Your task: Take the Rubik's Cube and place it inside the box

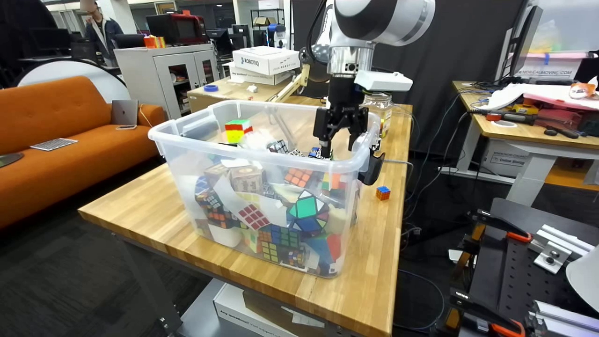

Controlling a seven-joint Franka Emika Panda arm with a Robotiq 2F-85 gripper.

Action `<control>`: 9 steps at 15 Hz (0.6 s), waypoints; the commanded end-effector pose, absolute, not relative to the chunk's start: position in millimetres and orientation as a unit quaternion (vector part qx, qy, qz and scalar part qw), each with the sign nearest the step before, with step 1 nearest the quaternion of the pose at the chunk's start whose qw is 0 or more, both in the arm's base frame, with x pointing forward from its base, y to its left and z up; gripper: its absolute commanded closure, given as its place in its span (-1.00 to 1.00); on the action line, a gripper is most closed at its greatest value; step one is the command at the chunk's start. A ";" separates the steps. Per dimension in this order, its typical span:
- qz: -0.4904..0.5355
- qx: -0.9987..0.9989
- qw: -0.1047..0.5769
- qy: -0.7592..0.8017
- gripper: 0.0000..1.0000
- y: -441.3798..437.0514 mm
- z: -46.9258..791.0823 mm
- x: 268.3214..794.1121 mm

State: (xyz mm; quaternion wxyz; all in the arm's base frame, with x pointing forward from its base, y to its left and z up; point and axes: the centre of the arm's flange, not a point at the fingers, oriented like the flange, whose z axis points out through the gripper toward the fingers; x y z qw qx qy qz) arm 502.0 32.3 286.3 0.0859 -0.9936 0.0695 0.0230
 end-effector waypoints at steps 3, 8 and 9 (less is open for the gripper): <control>0.029 -0.993 0.099 0.061 -1.00 25.7 305.3 499.7; 0.017 -0.992 0.109 0.062 -1.00 21.7 329.4 493.8; 0.009 -0.992 0.112 0.063 -1.00 20.5 339.0 490.4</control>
